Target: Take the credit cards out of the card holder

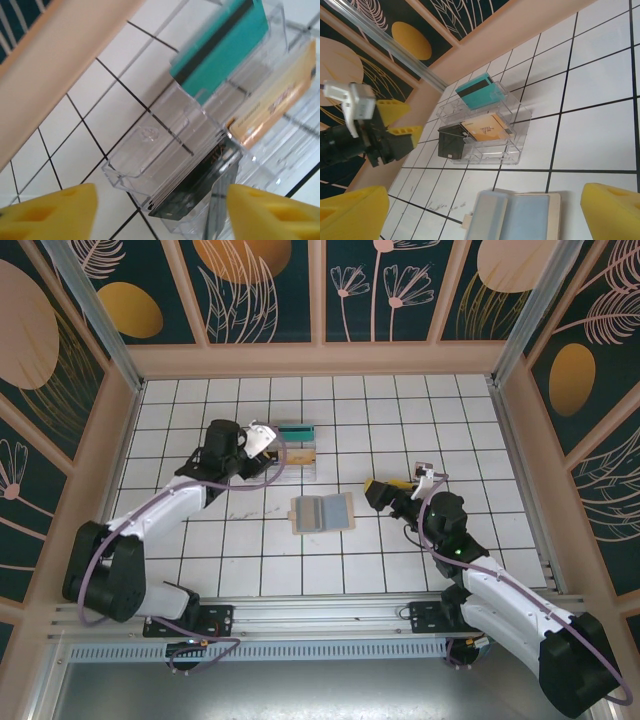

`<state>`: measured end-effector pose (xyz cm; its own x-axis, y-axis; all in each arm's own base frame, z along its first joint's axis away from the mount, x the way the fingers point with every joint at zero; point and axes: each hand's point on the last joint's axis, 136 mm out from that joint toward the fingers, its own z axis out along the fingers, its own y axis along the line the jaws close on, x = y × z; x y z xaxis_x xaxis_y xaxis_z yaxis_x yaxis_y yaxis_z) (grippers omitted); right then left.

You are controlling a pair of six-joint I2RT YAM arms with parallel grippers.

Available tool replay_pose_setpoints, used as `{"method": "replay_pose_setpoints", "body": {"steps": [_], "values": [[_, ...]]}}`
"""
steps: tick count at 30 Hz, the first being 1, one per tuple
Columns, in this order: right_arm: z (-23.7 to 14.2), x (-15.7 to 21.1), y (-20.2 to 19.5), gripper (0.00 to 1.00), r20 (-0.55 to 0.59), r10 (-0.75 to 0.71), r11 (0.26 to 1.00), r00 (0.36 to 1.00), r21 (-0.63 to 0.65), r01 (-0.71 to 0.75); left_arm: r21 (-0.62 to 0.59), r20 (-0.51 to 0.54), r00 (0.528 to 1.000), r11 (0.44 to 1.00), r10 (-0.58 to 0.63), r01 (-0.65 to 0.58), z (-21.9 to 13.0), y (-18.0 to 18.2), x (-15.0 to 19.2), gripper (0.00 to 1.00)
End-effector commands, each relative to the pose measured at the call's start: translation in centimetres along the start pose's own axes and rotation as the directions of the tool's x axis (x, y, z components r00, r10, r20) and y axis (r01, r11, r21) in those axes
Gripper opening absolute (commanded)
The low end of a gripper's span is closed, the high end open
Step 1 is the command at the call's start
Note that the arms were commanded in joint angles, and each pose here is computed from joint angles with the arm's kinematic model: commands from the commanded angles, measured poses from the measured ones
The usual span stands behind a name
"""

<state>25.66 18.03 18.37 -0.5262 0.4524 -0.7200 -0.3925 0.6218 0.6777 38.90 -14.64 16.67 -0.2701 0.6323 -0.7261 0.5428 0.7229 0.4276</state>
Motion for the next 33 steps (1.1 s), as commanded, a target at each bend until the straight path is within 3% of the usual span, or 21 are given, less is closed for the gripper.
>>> {"method": "replay_pose_setpoints", "body": {"steps": [1, 3, 5, 7, 16, 23, 25, 29, 33], "values": [[0.1, -0.5, 1.1, 0.99, 0.003, 0.0, 0.999, 1.0, -0.038, 0.0, -0.034, 0.127, 0.977, 0.984, -0.169, 0.174, -1.7, 0.9, -1.6, 0.78], [0.1, -0.5, 1.0, 0.99, 0.004, -0.001, 0.999, 1.0, -0.033, 0.001, -0.088, 0.133, 0.967, 0.969, -0.217, 0.23, -1.9, 1.8, -1.2, 0.85], [0.1, -0.6, 1.0, 0.99, 0.008, -0.001, 0.999, 1.0, -0.032, 0.002, -0.073, 0.091, 0.979, 0.979, -0.183, 0.19, -1.6, 1.1, -0.4, 0.88], [0.1, -0.5, 1.0, 0.99, 0.007, 0.0, 0.999, 1.0, -0.033, 0.0, -0.069, 0.066, 0.972, 0.971, -0.224, 0.228, -1.5, 1.0, 0.2, 0.88], [0.1, -0.5, 0.8, 0.99, 0.004, 0.0, 1.0, 1.0, -0.025, 0.0, 0.179, -0.063, 0.997, 0.982, -0.054, 0.065, 0.6, -3.5, 3.5, 0.69], [0.2, -0.5, 0.7, 0.99, 0.006, -0.001, 1.0, 1.0, -0.02, 0.001, 0.175, -0.063, 0.998, 0.985, 0.005, 0.006, 1.0, -1.8, 4.5, 0.71], [0.2, -0.4, 0.7, 0.99, 0.003, 0.001, 1.0, 1.0, -0.022, -0.001, 0.181, -0.1, 0.995, 0.983, 0.027, -0.008, 1.3, -1.8, 5.4, 0.63], [0.2, -0.4, 0.7, 0.99, 0.001, 0.001, 1.0, 1.0, -0.021, -0.001, 0.163, -0.102, 0.995, 0.986, -0.003, 0.02, 1.9, -1.5, 5.4, 0.34], [0.2, -0.4, 0.7, 0.99, 0.002, 0.001, 1.0, 1.0, -0.021, -0.001, 0.156, -0.122, 0.993, 0.987, -0.005, 0.024, 2.6, -1.1, 5.7, 0.34]]}}
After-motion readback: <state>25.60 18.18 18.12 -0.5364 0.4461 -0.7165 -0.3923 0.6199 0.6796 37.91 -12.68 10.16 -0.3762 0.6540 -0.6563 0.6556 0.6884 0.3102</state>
